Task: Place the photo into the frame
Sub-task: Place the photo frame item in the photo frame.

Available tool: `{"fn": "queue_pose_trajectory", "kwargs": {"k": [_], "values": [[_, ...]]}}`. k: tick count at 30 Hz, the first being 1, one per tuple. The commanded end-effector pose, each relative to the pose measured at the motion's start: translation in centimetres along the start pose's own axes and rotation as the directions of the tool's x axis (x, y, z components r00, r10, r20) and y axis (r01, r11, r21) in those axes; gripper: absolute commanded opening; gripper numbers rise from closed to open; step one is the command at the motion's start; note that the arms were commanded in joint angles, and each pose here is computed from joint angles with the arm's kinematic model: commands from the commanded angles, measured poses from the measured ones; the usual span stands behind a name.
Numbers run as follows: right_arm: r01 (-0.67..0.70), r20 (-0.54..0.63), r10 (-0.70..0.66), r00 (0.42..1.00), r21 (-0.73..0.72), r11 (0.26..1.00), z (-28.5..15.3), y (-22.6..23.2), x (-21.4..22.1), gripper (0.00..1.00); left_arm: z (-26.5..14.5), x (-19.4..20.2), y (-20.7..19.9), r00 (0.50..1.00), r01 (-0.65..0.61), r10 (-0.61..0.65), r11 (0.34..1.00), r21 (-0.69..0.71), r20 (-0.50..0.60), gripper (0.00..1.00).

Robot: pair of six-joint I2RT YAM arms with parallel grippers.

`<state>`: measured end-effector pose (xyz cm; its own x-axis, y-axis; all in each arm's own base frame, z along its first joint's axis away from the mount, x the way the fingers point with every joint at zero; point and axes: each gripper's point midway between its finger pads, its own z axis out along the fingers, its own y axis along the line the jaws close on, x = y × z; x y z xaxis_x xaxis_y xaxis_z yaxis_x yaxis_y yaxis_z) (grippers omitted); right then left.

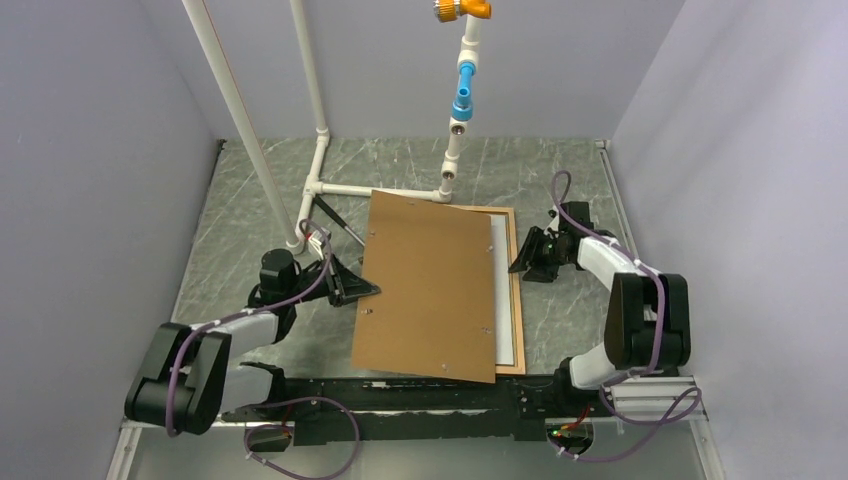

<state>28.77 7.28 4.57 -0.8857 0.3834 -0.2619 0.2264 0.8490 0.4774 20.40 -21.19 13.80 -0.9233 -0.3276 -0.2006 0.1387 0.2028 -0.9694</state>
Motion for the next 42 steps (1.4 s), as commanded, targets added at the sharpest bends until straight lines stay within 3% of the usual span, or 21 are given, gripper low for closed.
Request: {"fn": "queue_pose_trajectory", "kwargs": {"k": [1,9,10,11,16,31,42], "values": [[0.064,0.054,-0.06,0.997,-0.071,0.995,0.9,1.8,-3.3,0.46,0.8,-1.6,-3.5,0.99,-0.142,0.14,0.982,0.122,0.023,0.0],[0.152,0.009,-0.152,0.988,-0.049,0.987,3.5,3.8,-4.1,0.41,1.2,-1.9,-3.1,0.994,-0.111,0.108,0.983,0.143,0.032,0.0],[0.166,0.007,-0.166,0.986,-0.041,0.985,3.7,4.1,-4.1,0.4,0.6,-1.9,-5.0,0.983,-0.181,0.173,0.966,0.183,0.058,0.0],[0.181,0.008,-0.181,0.983,-0.035,0.983,3.8,4.4,-4.2,0.4,1.2,-1.9,-3.0,0.993,-0.115,0.111,0.983,0.143,0.037,0.0],[0.214,0.014,-0.214,0.977,-0.003,0.977,3.6,4.9,-4.2,0.41,1.3,-2.1,-1.7,0.994,-0.1,0.095,0.99,0.095,0.055,0.0],[0.135,0.126,-0.139,0.982,0.037,0.99,-2.2,2.9,-2.4,0.64,0.7,-2.7,-0.2,0.982,-0.093,0.104,0.993,-0.077,0.157,0.0],[0.062,0.118,-0.053,0.992,-0.074,0.995,-3.6,1.6,0.2,0.66,1.9,-2.7,-0.9,0.984,-0.08,0.082,0.997,-0.023,0.159,0.0]]}}
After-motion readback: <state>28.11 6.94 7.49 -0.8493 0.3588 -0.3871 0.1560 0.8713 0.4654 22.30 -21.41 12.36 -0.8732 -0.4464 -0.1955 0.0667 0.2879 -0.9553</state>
